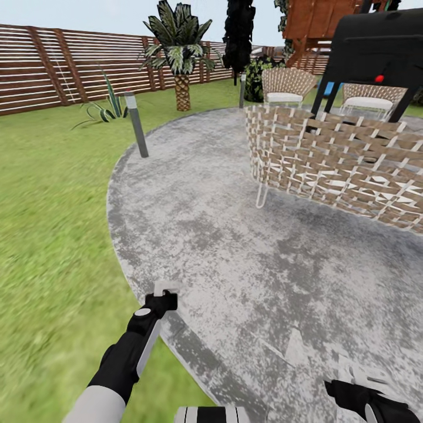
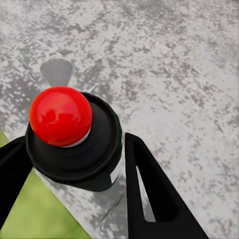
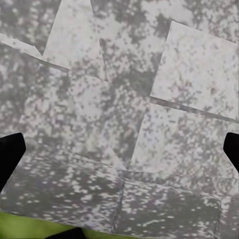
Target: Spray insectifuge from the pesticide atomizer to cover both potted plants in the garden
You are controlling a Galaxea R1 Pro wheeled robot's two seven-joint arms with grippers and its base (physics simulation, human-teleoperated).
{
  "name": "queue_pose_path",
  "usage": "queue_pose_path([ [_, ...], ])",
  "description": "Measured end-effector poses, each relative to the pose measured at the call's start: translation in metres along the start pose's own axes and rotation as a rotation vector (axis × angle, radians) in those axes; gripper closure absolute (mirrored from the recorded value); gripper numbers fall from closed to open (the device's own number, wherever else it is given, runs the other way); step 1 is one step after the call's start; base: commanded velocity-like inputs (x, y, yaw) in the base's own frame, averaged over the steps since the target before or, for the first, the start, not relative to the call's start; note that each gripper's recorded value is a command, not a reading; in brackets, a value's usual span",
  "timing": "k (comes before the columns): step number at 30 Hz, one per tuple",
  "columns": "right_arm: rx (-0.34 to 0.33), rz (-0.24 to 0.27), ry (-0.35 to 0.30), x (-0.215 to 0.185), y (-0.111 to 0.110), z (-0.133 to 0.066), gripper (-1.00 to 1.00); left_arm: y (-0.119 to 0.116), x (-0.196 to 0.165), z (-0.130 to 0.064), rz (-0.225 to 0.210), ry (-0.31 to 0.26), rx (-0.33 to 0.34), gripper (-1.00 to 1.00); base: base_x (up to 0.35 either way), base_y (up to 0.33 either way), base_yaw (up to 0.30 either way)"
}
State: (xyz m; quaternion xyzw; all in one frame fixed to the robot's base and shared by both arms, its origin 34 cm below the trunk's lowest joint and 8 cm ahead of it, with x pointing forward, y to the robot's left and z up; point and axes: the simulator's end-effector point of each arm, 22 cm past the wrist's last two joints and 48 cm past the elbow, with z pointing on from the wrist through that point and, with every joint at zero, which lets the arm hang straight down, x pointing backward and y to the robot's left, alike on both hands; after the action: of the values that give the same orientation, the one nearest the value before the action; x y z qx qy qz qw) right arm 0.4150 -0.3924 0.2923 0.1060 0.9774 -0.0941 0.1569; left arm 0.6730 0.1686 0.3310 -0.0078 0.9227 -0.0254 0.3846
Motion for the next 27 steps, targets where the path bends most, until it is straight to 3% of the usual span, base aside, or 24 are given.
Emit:
queue_pose_path([
  [16,0.0,0.003,-0.017,-0.006,-0.002,-0.004,-1.0,-0.002,-0.004,-0.005,0.005,0.008,0.002,1.0,0.02,0.027,-0.001],
  [22,0.037,0.057,-0.026,-0.008,-0.027,-0.007,-1.0,-0.003,-0.009,-0.008,0.005,-0.001,0.003,1.0,0.0,0.0,0.0],
  [27,0.039,0.067,-0.033,-0.01,-0.029,-0.009,-1.0,-0.003,-0.013,-0.01,0.006,-0.008,0.004,1.0,0.0,0.0,0.0],
])
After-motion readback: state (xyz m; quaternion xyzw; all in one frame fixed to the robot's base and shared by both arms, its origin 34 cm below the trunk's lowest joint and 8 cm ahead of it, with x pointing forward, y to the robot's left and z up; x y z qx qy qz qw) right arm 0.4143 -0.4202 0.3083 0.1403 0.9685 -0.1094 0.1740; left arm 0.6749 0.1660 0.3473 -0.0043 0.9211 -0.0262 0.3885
